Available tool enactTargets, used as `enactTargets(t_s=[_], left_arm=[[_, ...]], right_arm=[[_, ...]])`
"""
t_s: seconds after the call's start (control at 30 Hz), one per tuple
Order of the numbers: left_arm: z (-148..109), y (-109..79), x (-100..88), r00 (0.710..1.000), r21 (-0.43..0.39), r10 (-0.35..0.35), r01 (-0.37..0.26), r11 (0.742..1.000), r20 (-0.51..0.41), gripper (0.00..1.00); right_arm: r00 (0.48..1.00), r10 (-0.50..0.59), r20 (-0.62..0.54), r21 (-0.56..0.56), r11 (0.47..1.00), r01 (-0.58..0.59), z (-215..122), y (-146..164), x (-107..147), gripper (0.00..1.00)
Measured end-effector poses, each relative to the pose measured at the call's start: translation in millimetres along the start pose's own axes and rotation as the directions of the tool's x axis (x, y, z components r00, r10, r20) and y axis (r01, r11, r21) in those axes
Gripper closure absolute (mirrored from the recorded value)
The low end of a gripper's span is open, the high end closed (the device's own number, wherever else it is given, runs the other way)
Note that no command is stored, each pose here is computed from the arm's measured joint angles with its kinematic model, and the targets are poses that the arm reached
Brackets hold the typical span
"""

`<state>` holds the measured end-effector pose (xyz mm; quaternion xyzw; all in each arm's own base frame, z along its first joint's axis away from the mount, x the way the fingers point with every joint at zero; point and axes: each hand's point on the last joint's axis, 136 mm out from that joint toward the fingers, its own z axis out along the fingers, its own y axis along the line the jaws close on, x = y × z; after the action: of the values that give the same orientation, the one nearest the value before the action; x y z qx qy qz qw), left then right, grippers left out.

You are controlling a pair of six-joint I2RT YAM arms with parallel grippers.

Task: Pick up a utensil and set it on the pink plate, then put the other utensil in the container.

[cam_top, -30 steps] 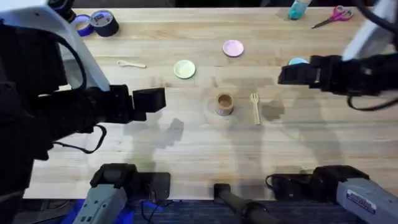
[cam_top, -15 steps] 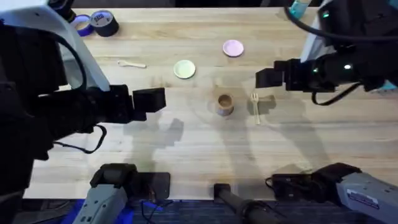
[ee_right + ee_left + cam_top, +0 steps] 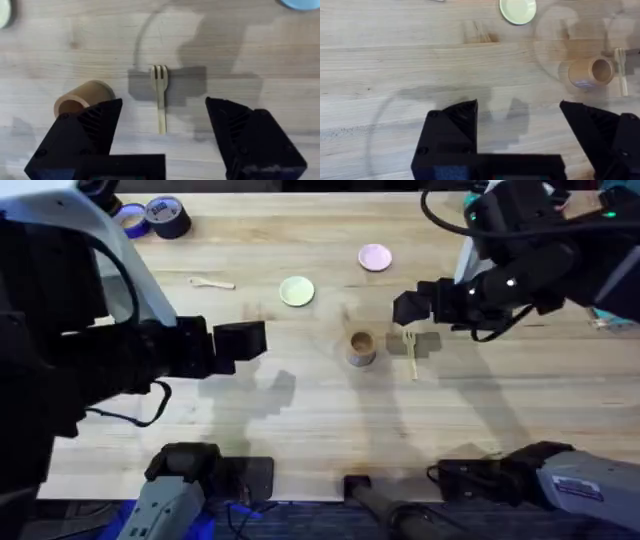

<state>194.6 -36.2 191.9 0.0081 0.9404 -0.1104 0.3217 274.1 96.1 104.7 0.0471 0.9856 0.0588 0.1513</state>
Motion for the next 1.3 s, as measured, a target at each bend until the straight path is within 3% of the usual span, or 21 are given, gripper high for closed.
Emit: enactTargets(t_s=[0.63, 1.3], left_arm=[[0, 0.0, 0.1, 1.000, 0.000, 0.000, 0.000, 1.000, 0.000, 0.007], [0, 0.0, 0.0, 1.000, 0.000, 0.000, 0.000, 1.000, 0.000, 0.006]], right_arm=[[0.993, -0.013, -0.120, 0.151, 0.988, 0.031, 48, 13, 29, 0.005], [0.997, 0.028, -0.078, 0.084, 0.996, -0.021, 58, 24, 24, 0.006]])
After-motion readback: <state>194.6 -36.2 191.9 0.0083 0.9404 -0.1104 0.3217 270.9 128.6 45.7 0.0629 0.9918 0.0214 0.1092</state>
